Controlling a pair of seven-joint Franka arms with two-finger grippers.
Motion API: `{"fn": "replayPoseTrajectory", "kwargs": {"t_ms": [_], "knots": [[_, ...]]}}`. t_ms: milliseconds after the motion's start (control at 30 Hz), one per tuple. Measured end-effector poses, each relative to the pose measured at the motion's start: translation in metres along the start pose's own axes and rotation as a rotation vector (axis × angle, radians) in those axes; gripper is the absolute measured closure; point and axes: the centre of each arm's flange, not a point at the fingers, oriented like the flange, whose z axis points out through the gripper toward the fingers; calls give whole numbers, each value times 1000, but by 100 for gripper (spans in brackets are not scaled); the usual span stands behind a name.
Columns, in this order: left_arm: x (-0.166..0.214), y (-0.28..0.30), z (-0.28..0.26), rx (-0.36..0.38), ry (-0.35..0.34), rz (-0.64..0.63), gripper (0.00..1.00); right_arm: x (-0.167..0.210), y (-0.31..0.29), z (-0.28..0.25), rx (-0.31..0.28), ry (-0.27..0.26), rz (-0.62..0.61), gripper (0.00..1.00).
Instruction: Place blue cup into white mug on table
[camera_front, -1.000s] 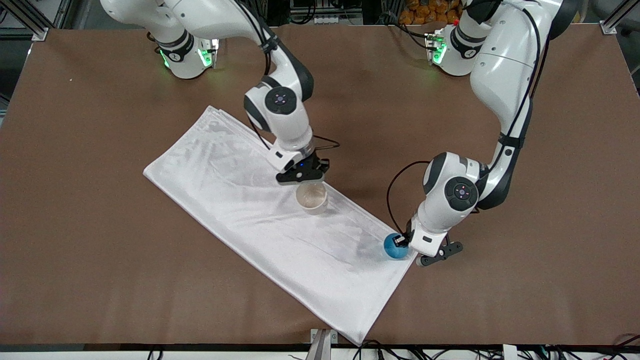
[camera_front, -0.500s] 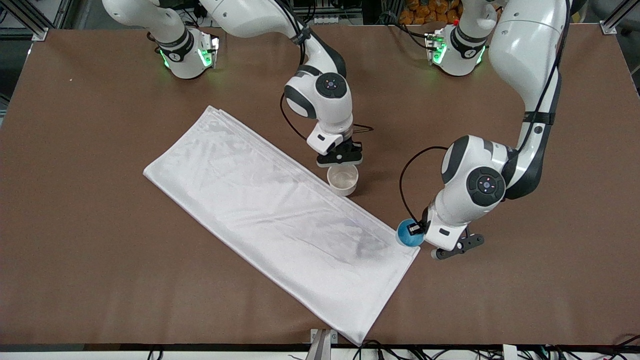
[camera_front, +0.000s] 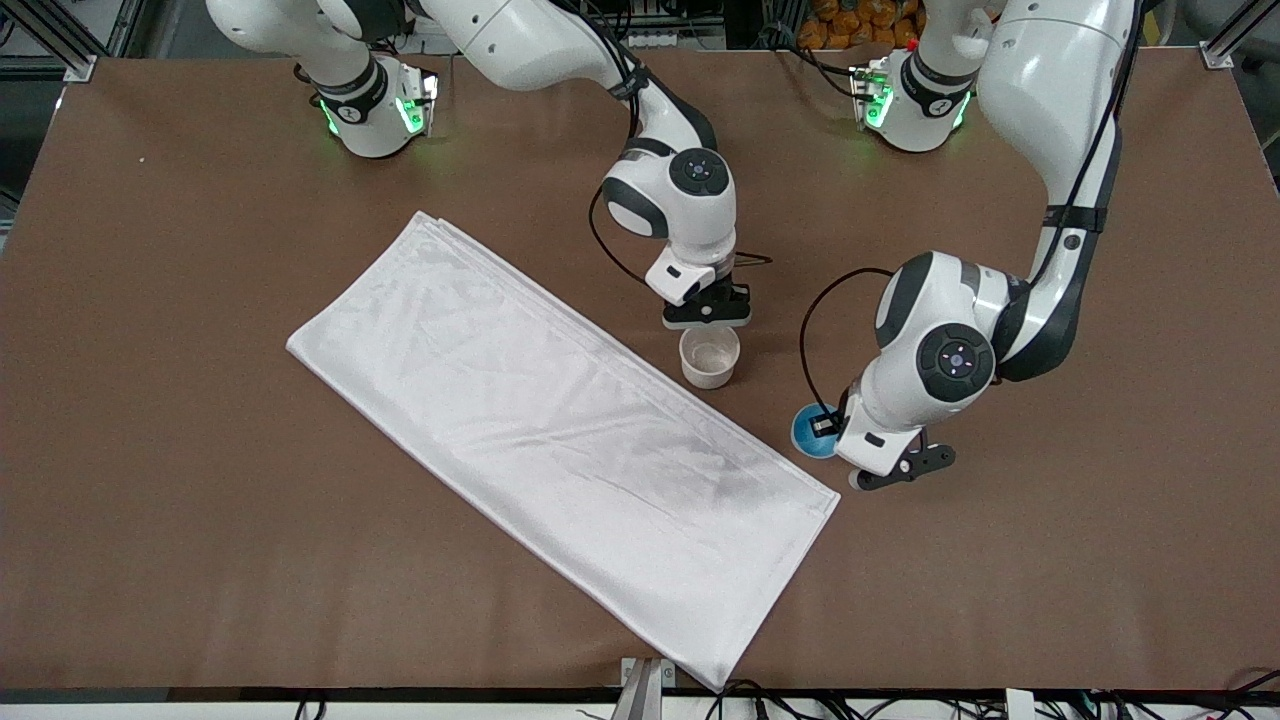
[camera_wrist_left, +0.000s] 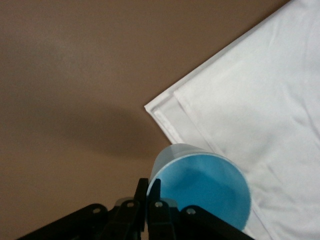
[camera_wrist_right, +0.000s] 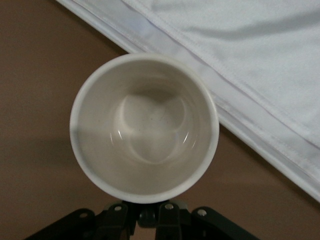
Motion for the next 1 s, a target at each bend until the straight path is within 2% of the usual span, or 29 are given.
{"fn": "replayPoseTrajectory", "kwargs": {"t_ms": [267,367,400,467,667,700,733,767,1000], "knots": [[-36,1,-14,15,-11,34,96,-2,-5,1,6,4,29,74],[-51,1,-21,17,-14,48,96,-1,-9,-4,15,9,46,62],[-56,1,-23,17,-14,53,96,0,-10,-6,20,12,49,53],[-65,1,-27,17,-14,61,96,2,-13,-12,24,15,57,46],[-85,17,-32,-10,3,52,96,7,-13,-34,-13,-3,67,20],[-88,22,-33,-19,9,46,96,8,-13,-41,-19,-7,68,10],[-90,25,-33,-25,12,42,96,9,-13,-46,-22,-9,69,10],[-94,31,-34,-36,18,36,96,10,-12,-54,-30,-14,70,1],[-111,53,-33,-75,41,16,96,29,6,-116,-79,-41,62,0]]}}
